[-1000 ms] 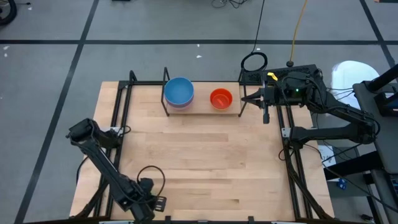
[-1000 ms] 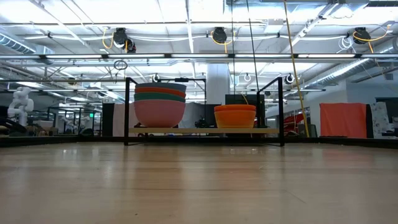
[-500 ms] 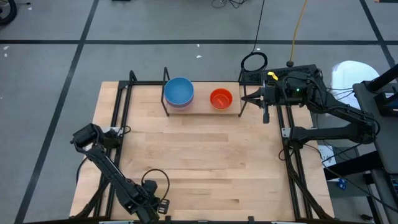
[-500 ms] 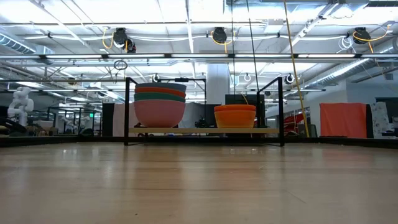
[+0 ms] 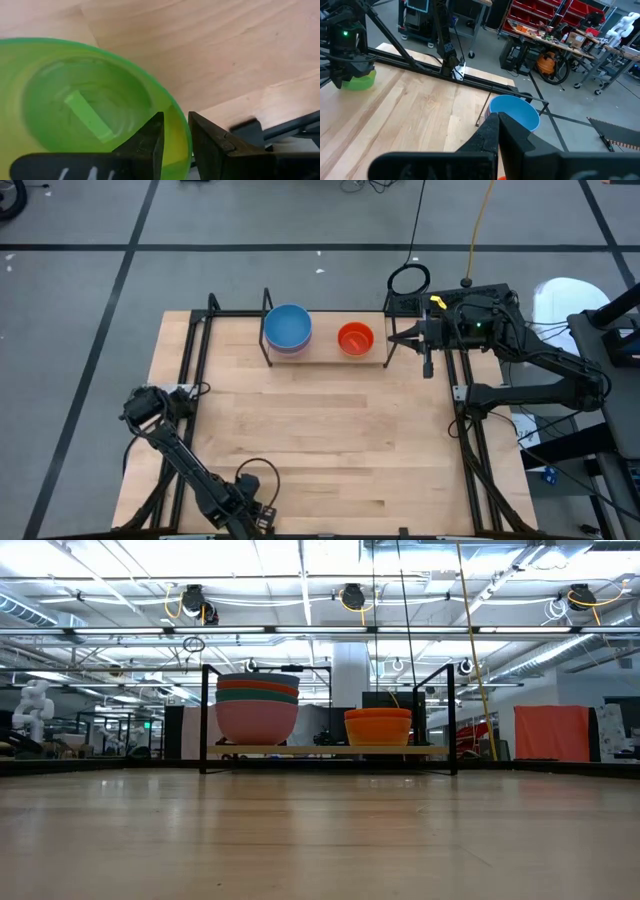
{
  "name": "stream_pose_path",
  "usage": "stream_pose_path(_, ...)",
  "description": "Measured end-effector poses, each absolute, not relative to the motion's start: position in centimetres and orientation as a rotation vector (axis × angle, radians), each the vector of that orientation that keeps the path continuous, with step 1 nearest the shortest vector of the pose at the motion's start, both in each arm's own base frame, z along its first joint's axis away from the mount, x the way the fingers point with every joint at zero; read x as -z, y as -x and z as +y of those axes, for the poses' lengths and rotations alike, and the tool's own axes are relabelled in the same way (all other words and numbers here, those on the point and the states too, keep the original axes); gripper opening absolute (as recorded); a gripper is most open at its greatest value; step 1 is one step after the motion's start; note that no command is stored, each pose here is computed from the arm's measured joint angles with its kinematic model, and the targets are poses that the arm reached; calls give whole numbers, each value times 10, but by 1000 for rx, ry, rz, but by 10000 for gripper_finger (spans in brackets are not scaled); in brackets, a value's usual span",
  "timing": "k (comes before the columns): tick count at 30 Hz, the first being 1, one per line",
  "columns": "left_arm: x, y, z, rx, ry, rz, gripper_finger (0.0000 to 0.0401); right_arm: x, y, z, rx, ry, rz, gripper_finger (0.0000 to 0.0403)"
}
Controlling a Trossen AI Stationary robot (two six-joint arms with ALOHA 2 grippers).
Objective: Place and stack bowls onto a shelf
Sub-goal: Stack the green bowl on top of the orange bowl on the shelf
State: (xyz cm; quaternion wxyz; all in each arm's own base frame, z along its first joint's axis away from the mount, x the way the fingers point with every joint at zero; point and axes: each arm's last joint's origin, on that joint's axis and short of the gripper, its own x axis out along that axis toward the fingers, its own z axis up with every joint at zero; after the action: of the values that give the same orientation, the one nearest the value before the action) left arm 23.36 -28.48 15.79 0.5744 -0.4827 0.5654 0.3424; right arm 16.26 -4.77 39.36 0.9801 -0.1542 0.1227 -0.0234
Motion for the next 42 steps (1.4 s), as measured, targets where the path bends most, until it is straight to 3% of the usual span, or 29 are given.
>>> stream_pose_path(3, -158, -236, -282, -801, 1127, 1325, 76, -394, -163, -48, 47, 310, 248, 0)
stream_pose_path(6, -159, -239, -280, -777, 1107, 1340, 26, -394, -163, -48, 47, 310, 248, 0)
stream_pose_path(8, -160, -241, -278, -763, 1092, 1347, 13, -394, -163, -48, 47, 310, 248, 0)
stream_pose_path(21, -181, -265, -237, -695, 971, 1323, 5, -393, -161, -47, 46, 309, 251, 0)
stream_pose_path(37, -261, -310, -112, -533, 835, 1057, 4, -402, -113, -32, 82, 312, 220, 0)
stream_pose_path(42, -303, -337, -76, -398, 713, 959, 4, -398, -101, -29, 104, 264, 262, 0)
